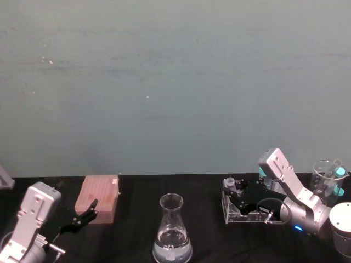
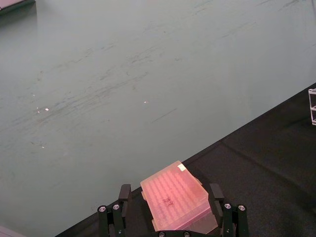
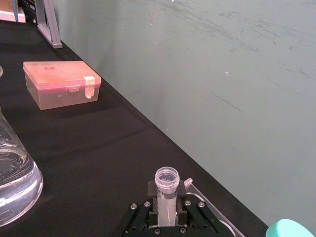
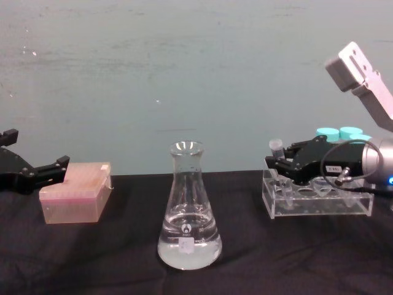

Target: Pour the liquid from the test tube into the beaker using one hand.

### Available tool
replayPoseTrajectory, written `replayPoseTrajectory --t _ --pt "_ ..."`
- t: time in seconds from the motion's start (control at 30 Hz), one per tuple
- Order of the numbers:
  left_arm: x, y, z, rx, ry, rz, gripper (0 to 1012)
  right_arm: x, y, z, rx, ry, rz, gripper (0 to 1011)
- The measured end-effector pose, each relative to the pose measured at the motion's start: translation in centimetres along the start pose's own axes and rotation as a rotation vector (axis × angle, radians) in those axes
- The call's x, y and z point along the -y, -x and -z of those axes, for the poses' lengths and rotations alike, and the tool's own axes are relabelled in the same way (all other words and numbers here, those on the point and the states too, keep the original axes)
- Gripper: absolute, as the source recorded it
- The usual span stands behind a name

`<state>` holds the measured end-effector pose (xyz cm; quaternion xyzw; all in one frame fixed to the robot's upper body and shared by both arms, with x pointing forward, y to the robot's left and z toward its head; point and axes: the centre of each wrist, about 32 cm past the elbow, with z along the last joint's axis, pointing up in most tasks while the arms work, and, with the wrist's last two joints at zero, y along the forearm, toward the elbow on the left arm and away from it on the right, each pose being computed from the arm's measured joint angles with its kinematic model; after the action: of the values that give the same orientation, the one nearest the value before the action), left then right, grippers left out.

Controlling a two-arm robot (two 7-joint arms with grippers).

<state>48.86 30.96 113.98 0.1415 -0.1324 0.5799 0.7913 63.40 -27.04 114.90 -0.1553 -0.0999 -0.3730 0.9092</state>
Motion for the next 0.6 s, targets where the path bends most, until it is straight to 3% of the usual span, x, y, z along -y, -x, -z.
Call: replayPoseTrajectory --t 0.33,0.6 --pt "0.0 0.0 0.0 0.0 0.0 0.0 1000 0.0 0.0 -0.2 0.002 -0.004 0.0 203" --pt "0.0 0.0 0.0 0.0 0.0 0.0 1000 0.5 0.0 -1.3 -0.016 -0.047 0.007 203"
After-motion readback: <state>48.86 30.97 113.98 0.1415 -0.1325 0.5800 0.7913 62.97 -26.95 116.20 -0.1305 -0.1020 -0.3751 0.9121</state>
